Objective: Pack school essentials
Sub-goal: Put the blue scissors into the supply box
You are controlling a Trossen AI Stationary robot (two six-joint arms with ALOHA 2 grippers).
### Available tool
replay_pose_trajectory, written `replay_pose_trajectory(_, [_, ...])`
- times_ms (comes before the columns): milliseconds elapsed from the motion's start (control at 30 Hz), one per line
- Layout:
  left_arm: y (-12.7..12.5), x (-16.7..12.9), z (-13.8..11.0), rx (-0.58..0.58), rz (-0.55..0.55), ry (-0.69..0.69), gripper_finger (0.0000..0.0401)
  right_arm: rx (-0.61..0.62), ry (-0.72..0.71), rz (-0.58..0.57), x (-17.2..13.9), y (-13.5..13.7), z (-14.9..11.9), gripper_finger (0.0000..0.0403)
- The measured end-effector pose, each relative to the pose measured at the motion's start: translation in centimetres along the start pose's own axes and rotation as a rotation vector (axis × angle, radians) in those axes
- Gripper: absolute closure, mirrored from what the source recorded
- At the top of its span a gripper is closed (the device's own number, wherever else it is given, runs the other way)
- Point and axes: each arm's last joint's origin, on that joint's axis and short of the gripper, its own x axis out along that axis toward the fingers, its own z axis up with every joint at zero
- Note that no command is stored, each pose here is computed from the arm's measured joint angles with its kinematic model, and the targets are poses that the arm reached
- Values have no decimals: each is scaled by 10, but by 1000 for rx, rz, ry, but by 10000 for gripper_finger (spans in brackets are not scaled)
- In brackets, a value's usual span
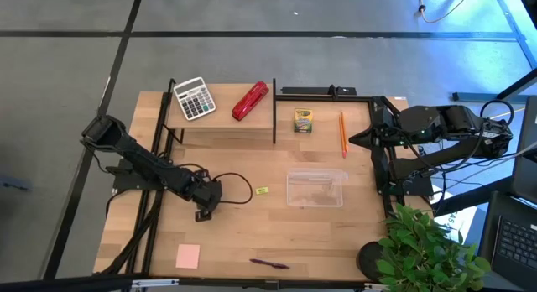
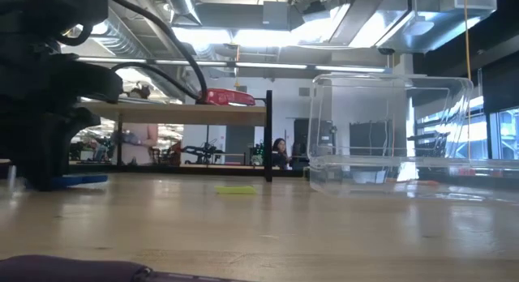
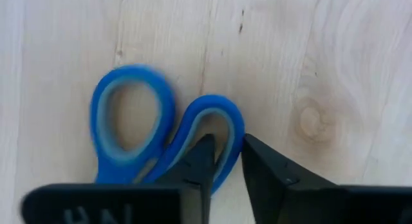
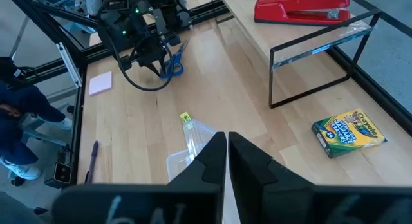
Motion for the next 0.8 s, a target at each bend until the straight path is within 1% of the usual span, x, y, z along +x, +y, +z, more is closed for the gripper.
replay_pose_trajectory(100, [0, 0, 0, 0, -1, 0, 378, 0, 0, 0, 0, 0, 0, 382])
replay_pose_trajectory(167, [0, 0, 0, 0, -1, 0, 391, 0, 0, 0, 0, 0, 0, 382])
replay_pose_trajectory(600, [-1, -1, 1, -2, -3, 5, 397, 0, 0, 0, 0, 0, 0, 382])
replay_pose_trajectory(733, [-1, -5, 8, -18, -7, 7, 398, 0, 0, 0, 0, 0, 0, 382])
replay_pose_trajectory(800, [-3, -6, 15, -34, -27, -19, 398, 1, 0, 0, 0, 0, 0, 382])
